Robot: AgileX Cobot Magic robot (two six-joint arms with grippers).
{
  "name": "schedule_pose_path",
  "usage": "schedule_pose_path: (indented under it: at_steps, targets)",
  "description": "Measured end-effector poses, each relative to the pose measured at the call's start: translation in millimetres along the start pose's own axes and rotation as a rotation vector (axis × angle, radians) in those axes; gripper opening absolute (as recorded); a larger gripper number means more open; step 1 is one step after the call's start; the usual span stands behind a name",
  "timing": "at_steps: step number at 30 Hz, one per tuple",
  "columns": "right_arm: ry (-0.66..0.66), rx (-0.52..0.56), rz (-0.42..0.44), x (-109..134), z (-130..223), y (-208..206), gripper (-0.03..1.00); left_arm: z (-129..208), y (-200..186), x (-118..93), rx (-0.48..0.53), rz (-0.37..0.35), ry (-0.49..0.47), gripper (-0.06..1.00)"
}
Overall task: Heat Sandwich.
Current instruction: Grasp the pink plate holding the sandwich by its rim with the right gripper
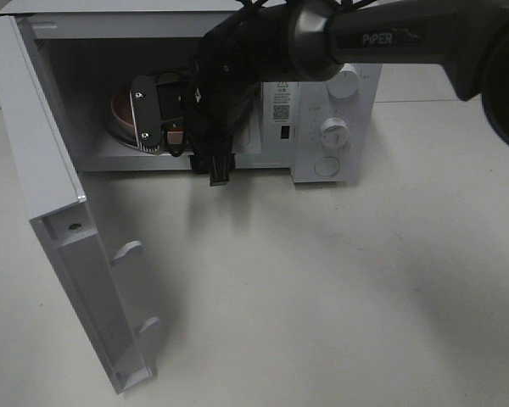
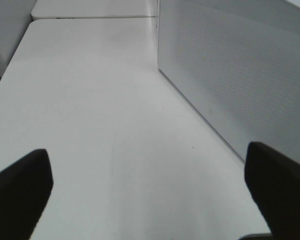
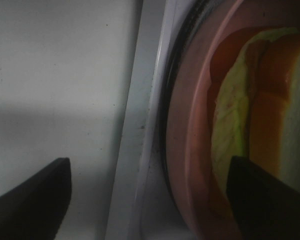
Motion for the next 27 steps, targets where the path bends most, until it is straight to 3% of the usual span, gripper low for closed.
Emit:
schedule_pose_path:
  at_steps: [11, 16, 18, 19, 20, 24, 27]
  targets:
    - [0.009, 0.016, -0.017, -2, 0, 20, 0.79, 0, 0, 0, 0.000, 0.000, 0.000, 0.99]
    - [0.012, 0.028, -0.035, 0, 2, 21, 0.67, 0, 0, 0, 0.000, 0.000, 0.000, 0.99]
    - [0.012, 0.027, -0.034, 0, 2, 21, 0.57, 0, 0, 0, 0.000, 0.000, 0.000, 0.99]
    - [0.013, 0.025, -0.030, -1, 2, 21, 0.44, 0, 0, 0, 0.000, 0.000, 0.000, 0.99]
    - [0.013, 0.025, -0.030, -1, 2, 21, 0.44, 0, 0, 0, 0.000, 0.000, 0.000, 0.99]
    - [0.040, 0.018, -0.013, -5, 1, 19, 0.09, 0, 0, 0, 0.000, 0.000, 0.000, 0.99]
    - [0.059, 0.023, -0.033, -2, 2, 20, 0.04, 0, 0, 0, 0.000, 0.000, 0.000, 0.99]
Point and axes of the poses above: a point on each arm's last joint axis where the gripper is mounted, y pointing out along that axis toward the gripper, x along the wrist's bending axis when the last joint is at zero, z = x × y, the point moved 3 cm from there along y, pointing out along that axis toward the gripper, and after that the axes turned 6 degrees about -y, right-handed, at the moved point
